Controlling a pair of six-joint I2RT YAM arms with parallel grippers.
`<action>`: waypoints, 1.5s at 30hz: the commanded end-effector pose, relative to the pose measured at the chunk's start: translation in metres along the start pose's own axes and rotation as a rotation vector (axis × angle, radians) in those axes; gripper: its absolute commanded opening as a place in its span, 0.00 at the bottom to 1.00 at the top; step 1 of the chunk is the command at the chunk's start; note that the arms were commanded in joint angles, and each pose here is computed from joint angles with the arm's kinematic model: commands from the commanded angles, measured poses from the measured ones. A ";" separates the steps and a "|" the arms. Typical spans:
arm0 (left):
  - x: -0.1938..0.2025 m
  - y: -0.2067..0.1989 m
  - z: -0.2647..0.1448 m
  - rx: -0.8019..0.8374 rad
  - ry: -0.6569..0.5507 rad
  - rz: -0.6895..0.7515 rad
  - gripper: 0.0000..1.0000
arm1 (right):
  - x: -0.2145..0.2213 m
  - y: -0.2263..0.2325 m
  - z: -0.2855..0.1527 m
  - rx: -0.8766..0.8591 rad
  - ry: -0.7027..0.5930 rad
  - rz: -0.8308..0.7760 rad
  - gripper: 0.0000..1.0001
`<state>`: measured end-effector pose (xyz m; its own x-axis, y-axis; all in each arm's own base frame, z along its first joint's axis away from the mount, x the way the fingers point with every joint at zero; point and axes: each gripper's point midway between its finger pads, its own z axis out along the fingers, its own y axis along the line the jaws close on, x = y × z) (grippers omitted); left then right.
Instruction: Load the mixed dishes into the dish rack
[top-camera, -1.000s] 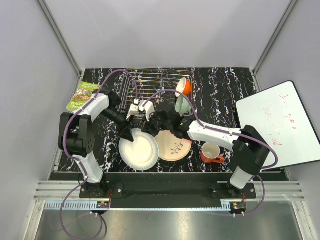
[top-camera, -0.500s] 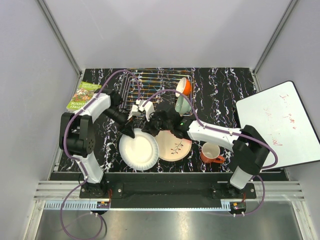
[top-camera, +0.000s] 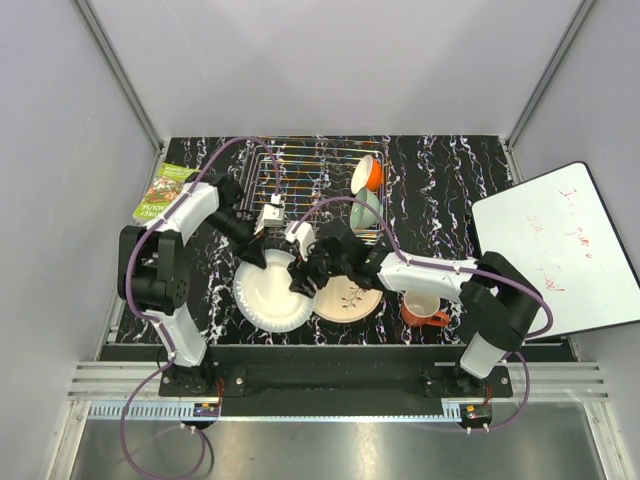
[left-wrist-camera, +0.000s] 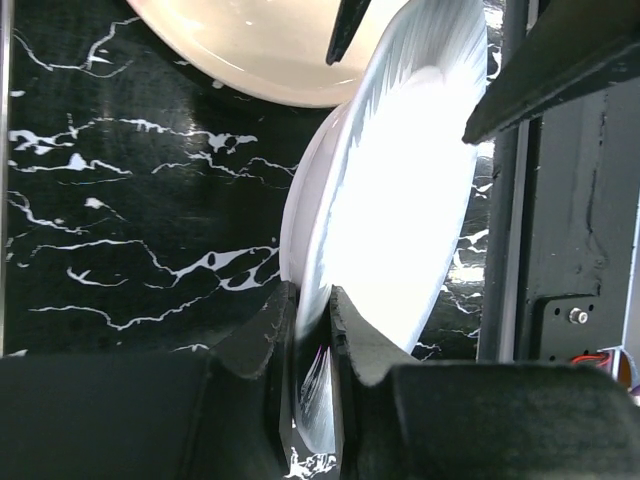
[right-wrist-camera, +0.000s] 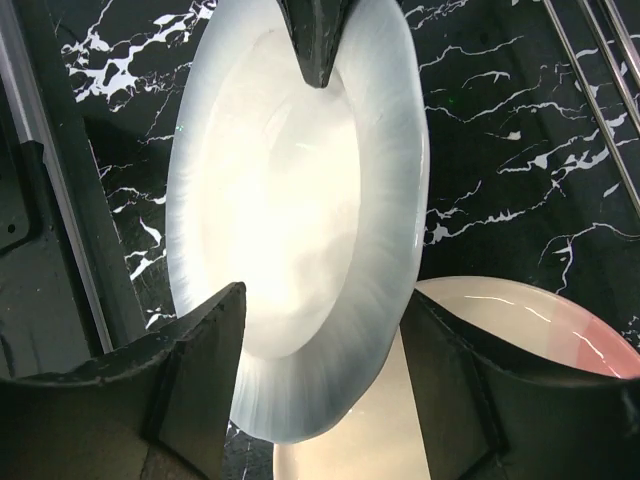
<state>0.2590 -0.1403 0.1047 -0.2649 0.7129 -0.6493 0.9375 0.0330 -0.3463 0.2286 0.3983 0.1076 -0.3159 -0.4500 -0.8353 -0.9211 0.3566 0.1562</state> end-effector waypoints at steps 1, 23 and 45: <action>-0.025 -0.052 -0.022 0.086 -0.055 -0.079 0.00 | -0.012 0.006 0.003 -0.028 -0.053 -0.030 0.71; -0.054 -0.050 -0.012 0.106 -0.155 -0.049 0.00 | -0.035 0.013 0.010 -0.268 -0.125 0.073 0.00; -0.097 0.004 -0.190 -0.423 -0.491 -0.268 0.99 | -0.106 -0.040 -0.085 0.161 -0.211 -0.245 0.00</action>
<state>0.3097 -0.1062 0.2600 -0.4501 0.3789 -0.8086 0.8722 0.3805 -0.3073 0.2598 0.3823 0.1684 -0.2574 -0.3603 -0.8966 -0.9299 0.3447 0.1285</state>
